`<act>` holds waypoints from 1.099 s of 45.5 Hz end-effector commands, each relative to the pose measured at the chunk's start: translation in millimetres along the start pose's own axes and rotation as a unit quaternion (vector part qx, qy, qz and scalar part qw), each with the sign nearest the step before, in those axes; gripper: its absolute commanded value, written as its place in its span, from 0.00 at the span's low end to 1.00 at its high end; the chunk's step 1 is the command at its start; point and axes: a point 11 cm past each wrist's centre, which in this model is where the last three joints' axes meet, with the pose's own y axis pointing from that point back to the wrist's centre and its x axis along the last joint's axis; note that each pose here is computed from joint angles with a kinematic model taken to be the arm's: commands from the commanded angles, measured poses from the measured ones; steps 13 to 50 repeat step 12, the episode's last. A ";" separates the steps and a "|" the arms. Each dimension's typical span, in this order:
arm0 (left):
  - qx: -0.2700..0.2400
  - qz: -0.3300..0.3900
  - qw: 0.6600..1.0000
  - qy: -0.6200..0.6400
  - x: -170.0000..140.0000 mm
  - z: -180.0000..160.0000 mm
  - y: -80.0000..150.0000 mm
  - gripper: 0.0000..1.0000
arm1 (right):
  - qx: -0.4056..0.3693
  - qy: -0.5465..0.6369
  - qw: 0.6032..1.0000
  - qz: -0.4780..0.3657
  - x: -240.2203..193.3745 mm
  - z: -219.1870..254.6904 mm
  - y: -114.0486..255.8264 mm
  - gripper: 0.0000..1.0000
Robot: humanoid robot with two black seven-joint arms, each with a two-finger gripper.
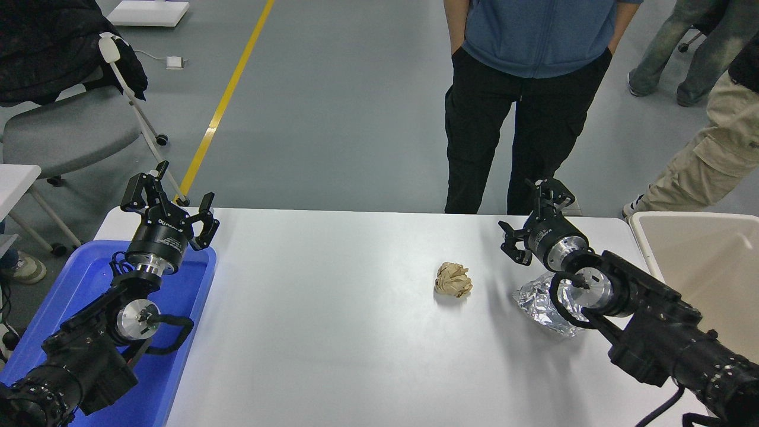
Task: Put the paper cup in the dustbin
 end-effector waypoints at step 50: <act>0.000 0.000 1.000 0.000 0.0 0.0 0.0 1.00 | 0.011 -0.014 1.000 0.001 -7.4 19.5 2.0 1.00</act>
